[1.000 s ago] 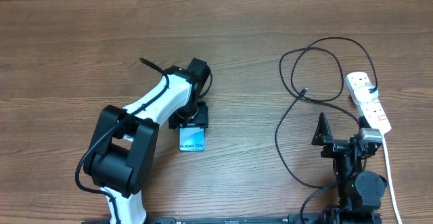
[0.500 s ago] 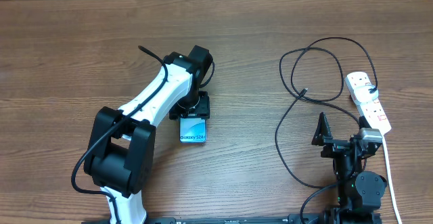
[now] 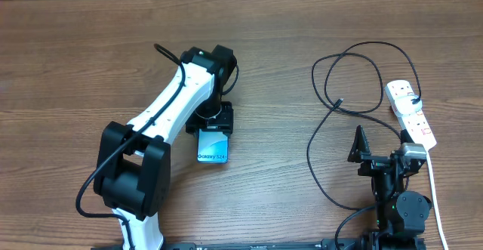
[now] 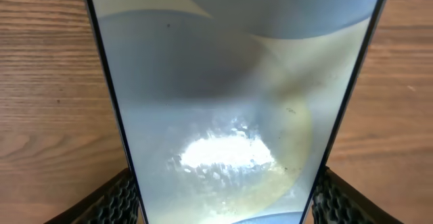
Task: Plug charger to phone and switch on socket
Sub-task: 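Close the left gripper on the phone's top edge, then lift the phone with the left gripper and tilt it upright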
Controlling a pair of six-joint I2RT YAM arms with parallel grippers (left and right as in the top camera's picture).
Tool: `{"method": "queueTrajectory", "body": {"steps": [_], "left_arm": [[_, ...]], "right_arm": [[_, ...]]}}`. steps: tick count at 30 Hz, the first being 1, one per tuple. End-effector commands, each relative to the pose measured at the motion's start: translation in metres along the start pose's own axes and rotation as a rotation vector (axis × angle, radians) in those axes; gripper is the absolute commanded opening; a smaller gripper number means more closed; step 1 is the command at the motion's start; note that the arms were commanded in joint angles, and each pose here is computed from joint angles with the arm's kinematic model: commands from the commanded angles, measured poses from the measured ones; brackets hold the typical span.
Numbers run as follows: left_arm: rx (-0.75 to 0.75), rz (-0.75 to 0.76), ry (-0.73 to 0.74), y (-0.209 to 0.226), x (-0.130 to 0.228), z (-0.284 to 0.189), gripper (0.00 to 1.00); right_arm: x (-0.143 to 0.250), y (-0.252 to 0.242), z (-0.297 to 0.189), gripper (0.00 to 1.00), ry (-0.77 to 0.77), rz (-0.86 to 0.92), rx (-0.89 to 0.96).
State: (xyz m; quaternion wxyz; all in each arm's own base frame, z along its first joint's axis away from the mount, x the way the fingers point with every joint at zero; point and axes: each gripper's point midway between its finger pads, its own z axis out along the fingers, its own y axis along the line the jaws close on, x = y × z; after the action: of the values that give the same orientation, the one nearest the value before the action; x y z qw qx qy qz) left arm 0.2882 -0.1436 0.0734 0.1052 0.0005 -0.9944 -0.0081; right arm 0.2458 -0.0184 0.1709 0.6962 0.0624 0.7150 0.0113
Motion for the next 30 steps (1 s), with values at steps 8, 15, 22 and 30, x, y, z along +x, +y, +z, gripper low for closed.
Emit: {"method": "queueTrajectory", "body": {"steps": [8,15,22,30], "left_arm": [[0.041,0.071,-0.012,-0.01,0.001,-0.043,0.48],[0.075,0.094,0.035,-0.013,0.013,-0.05,0.48],[0.195,0.11,0.083,-0.022,0.019,-0.054,0.46],[0.329,0.064,0.145,-0.02,0.023,-0.063,0.45]], "right_arm": [[0.002,0.001,0.0,1.0,-0.001,-0.002,-0.005],[0.002,0.001,0.0,1.0,-0.001,-0.002,-0.005],[0.002,0.001,0.0,1.0,-0.001,-0.002,-0.005],[0.002,0.001,0.0,1.0,-0.001,-0.002,-0.005]]}}
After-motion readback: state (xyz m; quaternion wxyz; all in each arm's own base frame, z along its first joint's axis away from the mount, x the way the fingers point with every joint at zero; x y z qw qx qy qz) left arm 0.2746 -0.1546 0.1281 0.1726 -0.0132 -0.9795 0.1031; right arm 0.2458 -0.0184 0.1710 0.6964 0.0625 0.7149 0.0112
